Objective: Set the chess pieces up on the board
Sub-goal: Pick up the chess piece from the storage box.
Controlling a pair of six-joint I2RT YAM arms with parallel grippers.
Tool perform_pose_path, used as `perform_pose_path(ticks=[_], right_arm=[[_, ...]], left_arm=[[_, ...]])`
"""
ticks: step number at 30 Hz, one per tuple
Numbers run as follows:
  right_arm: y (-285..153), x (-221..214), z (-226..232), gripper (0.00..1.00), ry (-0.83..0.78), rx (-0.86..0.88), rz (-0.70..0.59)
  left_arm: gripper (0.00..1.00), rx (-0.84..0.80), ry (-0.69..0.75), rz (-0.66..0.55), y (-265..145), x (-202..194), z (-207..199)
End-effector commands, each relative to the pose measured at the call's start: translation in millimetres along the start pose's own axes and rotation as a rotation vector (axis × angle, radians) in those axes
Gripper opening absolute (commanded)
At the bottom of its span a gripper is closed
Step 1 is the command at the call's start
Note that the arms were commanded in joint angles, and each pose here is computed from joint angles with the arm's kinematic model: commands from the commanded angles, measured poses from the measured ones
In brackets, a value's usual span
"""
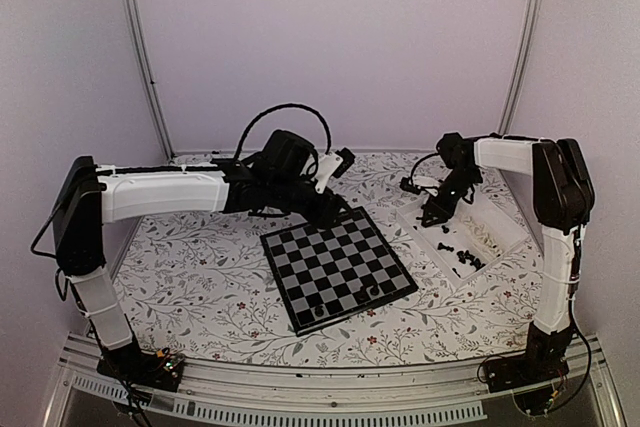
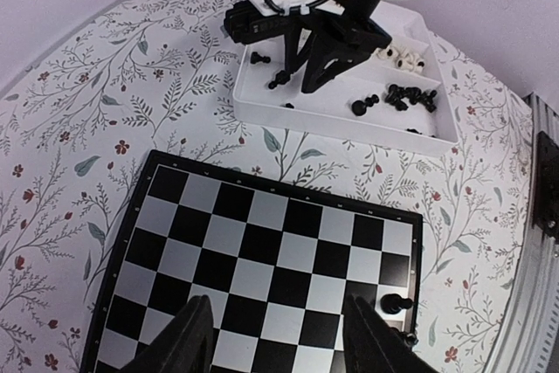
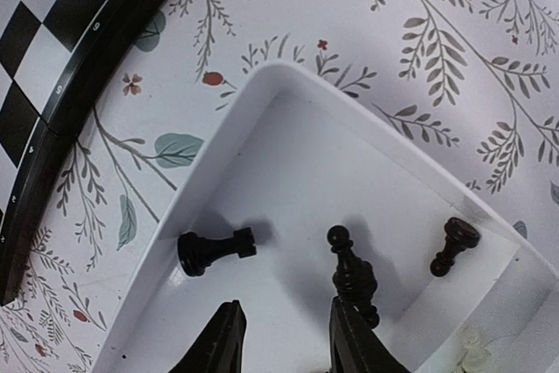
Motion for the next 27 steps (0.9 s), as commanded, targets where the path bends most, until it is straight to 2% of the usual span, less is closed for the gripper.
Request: perform_pose_path(ticks=[1,6,16,25,27], right_arm=[[-12,4,-15,0.38,-0.074,-0.103,0.056],[-5,-1,-26,0.41,-0.120,-0.133,0.113],[15,-5,-20,0.42,-0.141,-0.038,0.118],[26,-19,-10,0.39,-0.128,0.020,0.176],[28,-23,-7,0.34,-0.123,0.031,0.192]], left_arm=[[0.52,-0.021,0.010,-0.005,1,6,-4],[0.52,-0.022,0.013,-0.004,0,6,-4],[0.52,-0.019,0.020,-0.002,-1,6,-4],[0.52,-0.020,0.018,0.009,3,4,-3],[0.52,-0.022,0.019,0.008,3,4,-3]])
Point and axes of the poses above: each gripper's point midway between its finger pads, its own y axis out along the fingers, its own z axis along the line the jaws close on, x = y × z, the point moved 7 cm from there along -y, back along the fingers, and after that the axes turned 13 degrees about -y, right-handed, at the moved point
